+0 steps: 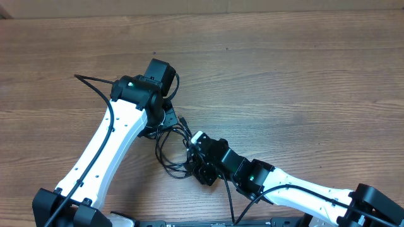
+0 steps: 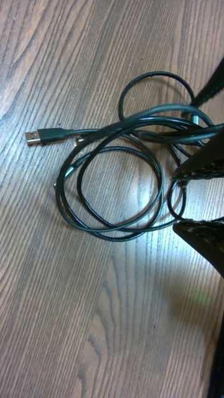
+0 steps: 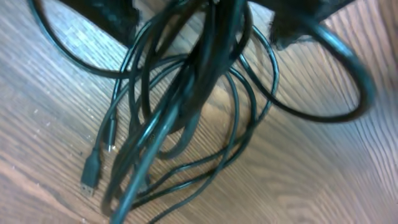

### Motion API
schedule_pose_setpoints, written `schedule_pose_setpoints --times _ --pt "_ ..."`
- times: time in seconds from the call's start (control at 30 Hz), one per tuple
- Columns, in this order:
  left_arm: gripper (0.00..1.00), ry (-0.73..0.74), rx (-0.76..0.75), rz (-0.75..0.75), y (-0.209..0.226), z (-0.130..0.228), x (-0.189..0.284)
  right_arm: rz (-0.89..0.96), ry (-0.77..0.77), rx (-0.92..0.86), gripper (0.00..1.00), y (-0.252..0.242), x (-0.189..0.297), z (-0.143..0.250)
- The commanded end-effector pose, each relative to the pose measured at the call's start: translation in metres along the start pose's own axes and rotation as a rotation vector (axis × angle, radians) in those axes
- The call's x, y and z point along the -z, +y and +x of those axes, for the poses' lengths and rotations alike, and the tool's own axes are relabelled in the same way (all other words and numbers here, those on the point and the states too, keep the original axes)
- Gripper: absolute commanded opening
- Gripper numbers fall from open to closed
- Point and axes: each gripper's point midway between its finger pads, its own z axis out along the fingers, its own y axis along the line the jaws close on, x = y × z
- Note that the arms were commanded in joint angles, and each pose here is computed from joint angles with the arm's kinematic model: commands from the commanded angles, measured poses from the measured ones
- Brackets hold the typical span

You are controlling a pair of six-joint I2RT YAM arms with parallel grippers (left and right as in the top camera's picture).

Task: Untangle cables

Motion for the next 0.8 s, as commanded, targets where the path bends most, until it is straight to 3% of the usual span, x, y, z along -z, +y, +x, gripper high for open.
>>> schedule_pose_setpoints --times 0.0,0.17,0.23,0.4,0.77 --pt "0.24 0.006 0.027 0.002 -0.001 -0.002 -0.001 0.005 -0.027 0.008 0.58 0.001 0.0 -0.008" --pt "0.24 0.006 0.027 0.002 -0.001 -0.002 -0.001 -0.009 -0.077 0.009 0.59 0.005 0.007 -0.022" --pt "0.24 0.005 0.027 0.002 -0.001 -0.002 -0.001 -0.011 -0.089 0.01 0.49 0.005 0.01 -0.025" --pt "0.24 0.006 0.027 0.001 -0.001 -0.002 -0.001 -0.009 -0.089 0.01 0.06 0.005 0.01 -0.025" --pt "0.28 0.022 0.026 -0.014 0.003 0.002 -0.001 -0.023 -0.149 0.009 0.04 0.009 0.028 -0.042"
